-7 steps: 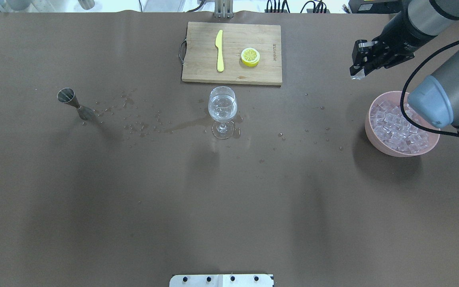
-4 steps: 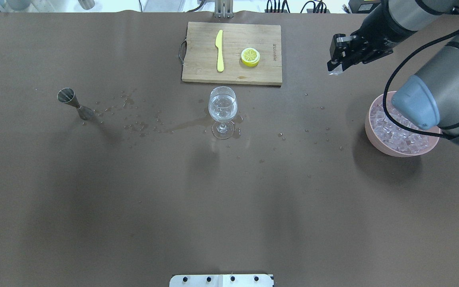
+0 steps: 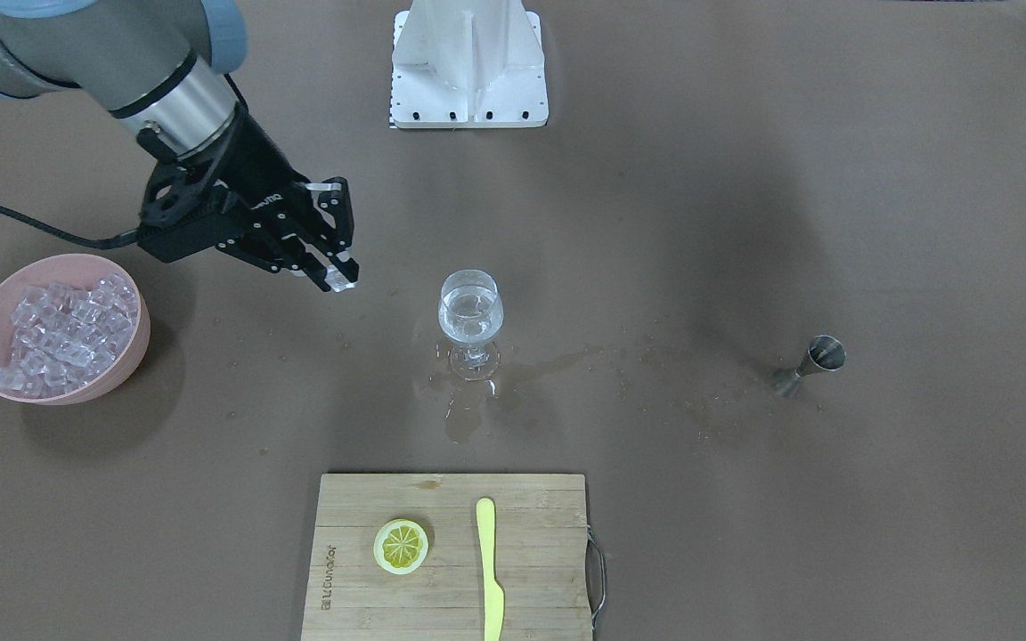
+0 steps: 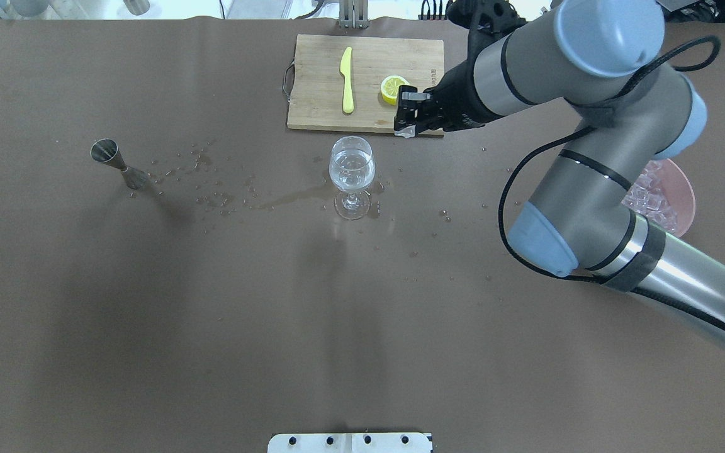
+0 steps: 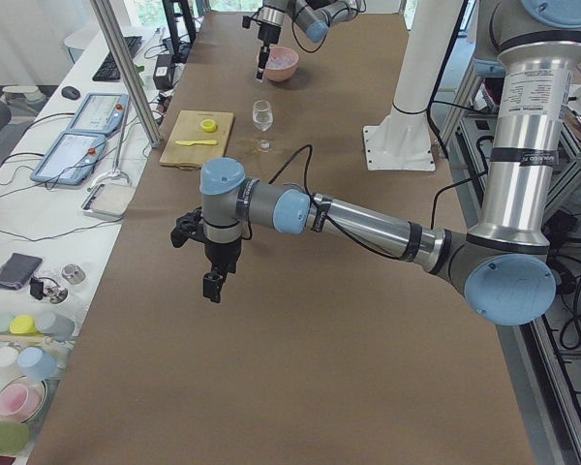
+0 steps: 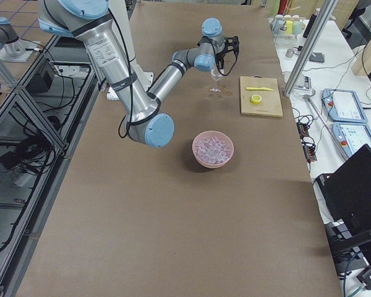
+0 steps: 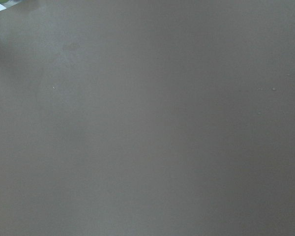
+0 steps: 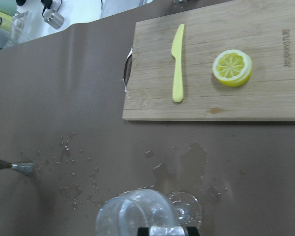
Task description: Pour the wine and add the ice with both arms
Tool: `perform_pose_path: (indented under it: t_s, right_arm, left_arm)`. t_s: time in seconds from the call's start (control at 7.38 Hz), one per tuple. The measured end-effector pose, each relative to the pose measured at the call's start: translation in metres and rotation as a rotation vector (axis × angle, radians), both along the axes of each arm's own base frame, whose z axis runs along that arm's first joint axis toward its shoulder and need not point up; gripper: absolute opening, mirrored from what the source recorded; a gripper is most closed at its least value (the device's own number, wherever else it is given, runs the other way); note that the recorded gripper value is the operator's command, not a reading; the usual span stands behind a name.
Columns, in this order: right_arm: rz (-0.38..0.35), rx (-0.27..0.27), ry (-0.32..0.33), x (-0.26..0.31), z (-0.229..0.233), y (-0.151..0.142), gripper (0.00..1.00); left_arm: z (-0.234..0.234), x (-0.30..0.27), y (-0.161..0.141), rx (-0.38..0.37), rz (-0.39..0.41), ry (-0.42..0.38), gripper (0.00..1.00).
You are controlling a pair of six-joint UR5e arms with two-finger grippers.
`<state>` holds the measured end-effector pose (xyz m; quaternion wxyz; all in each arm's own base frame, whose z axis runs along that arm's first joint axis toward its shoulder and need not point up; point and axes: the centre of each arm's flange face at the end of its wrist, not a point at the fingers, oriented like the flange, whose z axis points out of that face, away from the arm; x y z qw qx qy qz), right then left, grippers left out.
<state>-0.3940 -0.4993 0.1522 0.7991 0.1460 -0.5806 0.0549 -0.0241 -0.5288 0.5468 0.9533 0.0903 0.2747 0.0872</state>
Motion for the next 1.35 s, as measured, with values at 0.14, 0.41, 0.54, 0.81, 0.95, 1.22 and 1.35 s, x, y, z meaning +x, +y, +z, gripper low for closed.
perform_pose_path:
  t_s: [0.14,0.41,0.54,0.81,0.95,1.22,1.35]
  right_arm:
    - [0.012,0.005,-0.025,-0.022,-0.012,0.005,0.00]
    - [0.022,0.013,-0.040,-0.047,-0.029,0.004,0.00]
    - [0.025,0.012,-0.038,-0.052,-0.031,0.002,0.00]
    - [0.023,0.003,-0.029,-0.056,-0.027,-0.001,0.40]
    - [0.020,0.001,-0.029,-0.056,-0.026,0.000,0.99]
    - [0.017,0.000,-0.029,-0.055,-0.025,0.000,1.00]
    - [0.020,0.001,-0.030,-0.053,-0.026,-0.001,1.00]
  left_arm:
    - [0.008,-0.004,0.003,-0.010,0.000,0.000,0.98]
    - [0.015,-0.003,0.006,-0.033,0.006,0.039,0.98]
    - [0.017,-0.002,0.006,-0.040,0.009,0.055,0.98]
    - [0.016,-0.002,0.005,-0.041,0.009,0.066,0.98]
    - [0.015,-0.002,0.004,-0.039,0.009,0.066,0.98]
    - [0.014,-0.002,0.003,-0.038,0.009,0.066,0.98]
    - [0.013,-0.002,0.002,-0.037,0.009,0.066,0.98]
